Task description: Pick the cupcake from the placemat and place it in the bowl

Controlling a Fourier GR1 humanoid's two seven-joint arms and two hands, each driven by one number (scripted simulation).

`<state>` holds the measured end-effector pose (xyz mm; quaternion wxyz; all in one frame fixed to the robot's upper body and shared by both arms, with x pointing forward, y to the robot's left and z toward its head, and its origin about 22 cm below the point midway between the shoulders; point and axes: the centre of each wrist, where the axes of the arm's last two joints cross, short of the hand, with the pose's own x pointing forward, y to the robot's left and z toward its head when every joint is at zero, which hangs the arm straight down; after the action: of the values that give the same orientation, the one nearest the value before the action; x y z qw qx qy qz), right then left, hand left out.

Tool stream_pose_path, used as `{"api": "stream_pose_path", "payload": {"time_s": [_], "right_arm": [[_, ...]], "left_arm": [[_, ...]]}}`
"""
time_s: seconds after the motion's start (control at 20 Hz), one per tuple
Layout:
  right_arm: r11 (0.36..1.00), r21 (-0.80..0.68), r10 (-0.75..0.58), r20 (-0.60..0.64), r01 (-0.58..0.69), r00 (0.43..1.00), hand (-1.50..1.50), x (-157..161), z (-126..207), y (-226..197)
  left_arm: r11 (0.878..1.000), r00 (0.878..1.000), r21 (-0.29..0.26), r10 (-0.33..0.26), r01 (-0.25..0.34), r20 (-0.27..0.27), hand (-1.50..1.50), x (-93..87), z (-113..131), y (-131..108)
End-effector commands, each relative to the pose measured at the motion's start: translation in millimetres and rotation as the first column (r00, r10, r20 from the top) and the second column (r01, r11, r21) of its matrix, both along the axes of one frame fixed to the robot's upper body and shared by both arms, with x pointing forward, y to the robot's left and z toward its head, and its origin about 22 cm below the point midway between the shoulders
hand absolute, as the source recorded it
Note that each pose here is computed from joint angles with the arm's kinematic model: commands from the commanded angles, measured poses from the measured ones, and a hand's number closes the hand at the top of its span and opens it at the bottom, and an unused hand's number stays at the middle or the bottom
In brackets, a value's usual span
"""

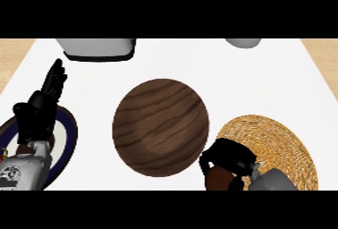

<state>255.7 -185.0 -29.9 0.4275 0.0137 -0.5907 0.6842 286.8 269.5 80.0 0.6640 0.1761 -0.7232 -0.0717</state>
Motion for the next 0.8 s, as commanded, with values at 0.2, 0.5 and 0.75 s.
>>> {"api": "stream_pose_path", "payload": {"time_s": [0.2, 0.5, 0.75], "right_arm": [[0.995, 0.035, -0.095, 0.022, 0.095, 0.995, 1.50, -61.5, 3.6, 122.5], [0.930, 0.242, -0.286, -0.001, 0.278, 0.958, 1.50, -116.7, 27.9, 144.8], [0.817, 0.401, -0.452, -0.001, 0.414, 0.892, 1.50, -154.4, 55.3, 161.0]], "left_arm": [[1.000, 1.000, 0.004, -0.009, 0.009, -0.003, 0.00, 0.3, -0.4, -0.7], [1.000, 1.000, 0.008, 0.014, -0.014, -0.014, 0.00, 0.2, -5.8, 2.6], [1.000, 0.999, 0.007, 0.023, -0.023, -0.025, 0.00, -1.7, -8.7, 2.1]]}}
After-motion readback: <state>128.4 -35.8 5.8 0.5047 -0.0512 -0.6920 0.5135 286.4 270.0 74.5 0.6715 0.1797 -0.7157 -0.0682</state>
